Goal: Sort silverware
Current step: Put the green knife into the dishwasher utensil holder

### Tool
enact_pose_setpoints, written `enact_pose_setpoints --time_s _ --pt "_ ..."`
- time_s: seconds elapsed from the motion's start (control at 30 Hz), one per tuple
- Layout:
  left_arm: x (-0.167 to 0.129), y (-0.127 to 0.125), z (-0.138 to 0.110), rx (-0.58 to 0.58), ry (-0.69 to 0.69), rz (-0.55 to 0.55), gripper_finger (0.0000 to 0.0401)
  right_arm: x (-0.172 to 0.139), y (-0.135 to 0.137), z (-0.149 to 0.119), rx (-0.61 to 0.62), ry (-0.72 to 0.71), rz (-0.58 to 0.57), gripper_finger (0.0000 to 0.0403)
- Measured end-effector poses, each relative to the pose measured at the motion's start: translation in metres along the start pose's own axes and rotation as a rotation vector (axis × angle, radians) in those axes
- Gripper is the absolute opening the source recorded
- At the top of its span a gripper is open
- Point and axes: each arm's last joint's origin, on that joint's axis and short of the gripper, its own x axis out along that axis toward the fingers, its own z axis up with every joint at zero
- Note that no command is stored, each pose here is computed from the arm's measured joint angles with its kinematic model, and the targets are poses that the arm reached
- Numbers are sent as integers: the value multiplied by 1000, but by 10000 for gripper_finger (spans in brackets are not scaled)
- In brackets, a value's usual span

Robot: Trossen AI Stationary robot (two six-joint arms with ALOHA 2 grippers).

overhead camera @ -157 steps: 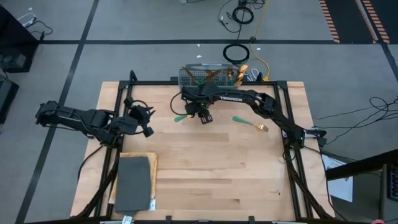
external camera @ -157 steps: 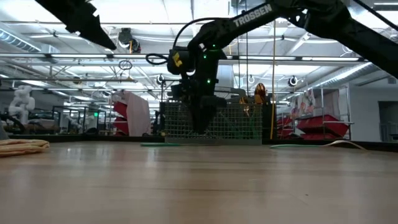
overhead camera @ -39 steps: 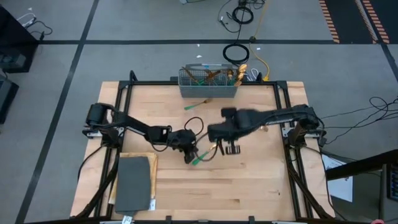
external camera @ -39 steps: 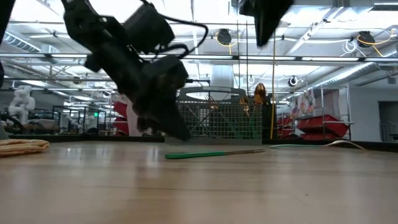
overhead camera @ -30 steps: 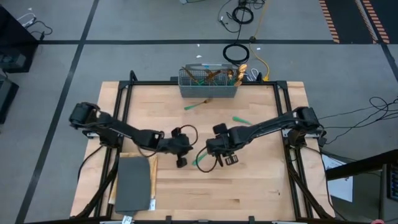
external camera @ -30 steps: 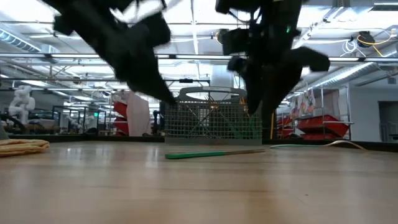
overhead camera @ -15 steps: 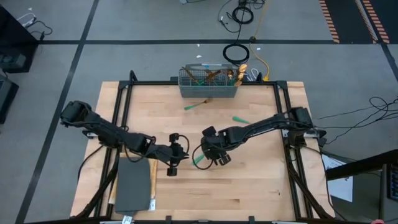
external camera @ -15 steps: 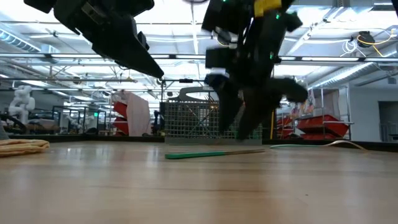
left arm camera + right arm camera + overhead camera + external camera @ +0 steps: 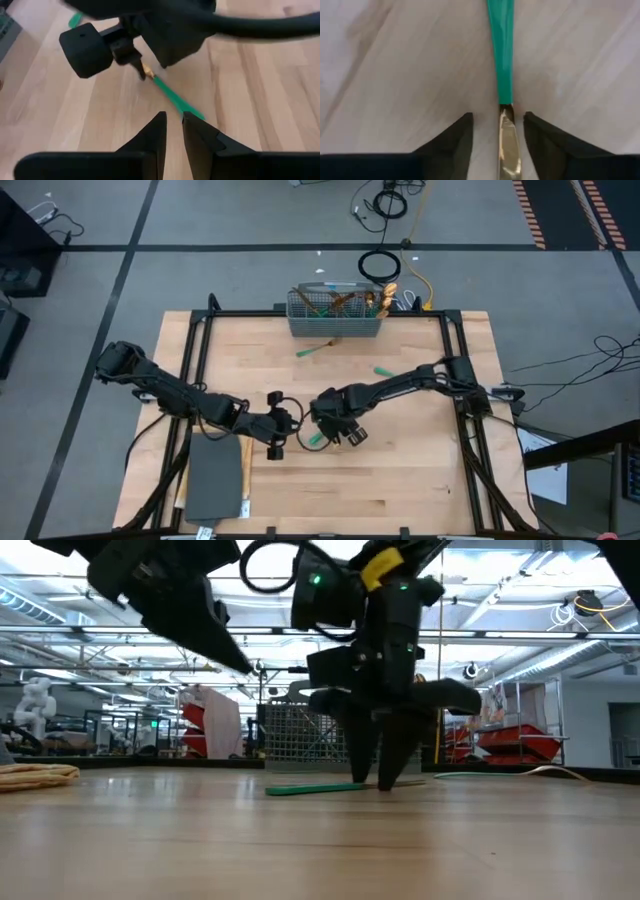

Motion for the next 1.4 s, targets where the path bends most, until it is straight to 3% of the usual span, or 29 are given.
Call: enact_pose_setpoints --time_s 0.17,0.37,0.63,0.93,1.27,1.4 --pt "0 1 -7 -8 67 23 70 16 -15 -7 -9 3 106 104" --pt "-2 0 -13 -4 110 61 70 23 -21 -9 56 15 105 14" --pt "-4 -1 -17 30 129 130 70 17 -19 -8 167 18 85 2" --pt "-10 -2 -19 61 136 186 70 -20 -11 -6 264 -25 38 0" --pt "-41 2 -17 69 99 287 70 -58 -19 -12 321 -53 -91 2" --pt "-55 4 -20 37 93 347 70 -54 -34 -14 346 -100 -124 2"
